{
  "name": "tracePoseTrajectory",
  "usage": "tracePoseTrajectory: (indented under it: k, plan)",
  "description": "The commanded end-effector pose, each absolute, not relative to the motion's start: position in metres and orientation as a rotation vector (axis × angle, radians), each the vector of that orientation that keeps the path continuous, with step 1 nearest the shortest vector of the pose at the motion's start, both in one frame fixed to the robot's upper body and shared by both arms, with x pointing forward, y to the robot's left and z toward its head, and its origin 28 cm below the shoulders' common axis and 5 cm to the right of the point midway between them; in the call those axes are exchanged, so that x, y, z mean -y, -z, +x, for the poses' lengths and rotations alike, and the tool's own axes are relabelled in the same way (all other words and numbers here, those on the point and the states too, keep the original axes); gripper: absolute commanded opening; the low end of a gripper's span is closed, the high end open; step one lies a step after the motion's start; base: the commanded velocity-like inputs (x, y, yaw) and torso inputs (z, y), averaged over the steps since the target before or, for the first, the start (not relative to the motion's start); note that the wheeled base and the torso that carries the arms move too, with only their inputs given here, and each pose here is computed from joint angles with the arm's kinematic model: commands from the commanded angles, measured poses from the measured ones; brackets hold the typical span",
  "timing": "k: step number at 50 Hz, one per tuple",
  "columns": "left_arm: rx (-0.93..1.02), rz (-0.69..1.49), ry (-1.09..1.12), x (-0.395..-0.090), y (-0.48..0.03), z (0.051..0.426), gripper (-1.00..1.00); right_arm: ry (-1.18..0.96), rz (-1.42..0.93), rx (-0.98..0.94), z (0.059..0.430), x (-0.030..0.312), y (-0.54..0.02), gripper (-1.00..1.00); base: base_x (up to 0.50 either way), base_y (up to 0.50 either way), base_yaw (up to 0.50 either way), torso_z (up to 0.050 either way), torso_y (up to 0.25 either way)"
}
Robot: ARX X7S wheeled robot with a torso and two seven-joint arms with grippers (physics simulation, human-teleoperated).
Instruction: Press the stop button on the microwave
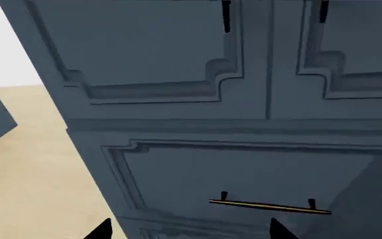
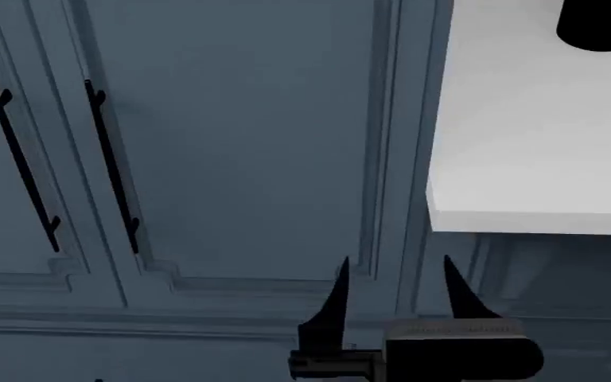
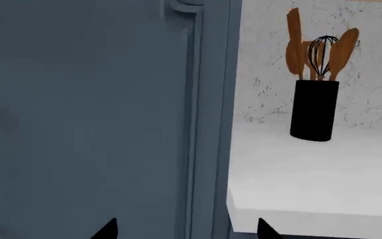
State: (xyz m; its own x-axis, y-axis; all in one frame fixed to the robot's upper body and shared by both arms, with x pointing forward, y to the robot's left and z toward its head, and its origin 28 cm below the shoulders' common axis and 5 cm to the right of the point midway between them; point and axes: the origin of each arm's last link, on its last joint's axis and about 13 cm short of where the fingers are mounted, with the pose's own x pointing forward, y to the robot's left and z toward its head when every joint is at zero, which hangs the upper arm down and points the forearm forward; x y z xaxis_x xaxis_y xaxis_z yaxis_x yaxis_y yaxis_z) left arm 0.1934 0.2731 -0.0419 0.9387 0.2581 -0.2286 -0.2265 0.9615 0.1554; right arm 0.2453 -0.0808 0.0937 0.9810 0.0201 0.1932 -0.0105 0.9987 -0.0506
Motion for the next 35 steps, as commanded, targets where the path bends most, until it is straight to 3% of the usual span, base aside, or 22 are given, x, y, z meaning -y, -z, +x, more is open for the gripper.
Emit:
tracePoseTrajectory:
  k: [1, 9, 21, 35]
  plan:
    - [-0.502, 0.140, -0.458, -0.335, 0.103, 0.170, 1.00, -0.010, -0.051, 0.338, 0.260, 0.076, -0.152, 1.00, 0.00, 0.00, 0.00, 0.000, 0.000]
    - [-0.804, 0.167, -0.496, -0.335, 0.132, 0.098, 1.00, -0.006, -0.070, 0.423, 0.272, 0.073, -0.185, 1.00, 0.00, 0.00, 0.00, 0.000, 0.000]
    - [-1.109, 0.046, -0.514, -0.324, 0.147, 0.029, 1.00, 0.023, -0.084, 0.513, 0.285, 0.073, -0.236, 1.00, 0.00, 0.00, 0.00, 0.000, 0.000]
    - [-1.109, 0.046, -0.514, -0.324, 0.147, 0.029, 1.00, -0.032, -0.057, 0.546, 0.297, 0.071, -0.333, 1.00, 0.00, 0.00, 0.00, 0.000, 0.000]
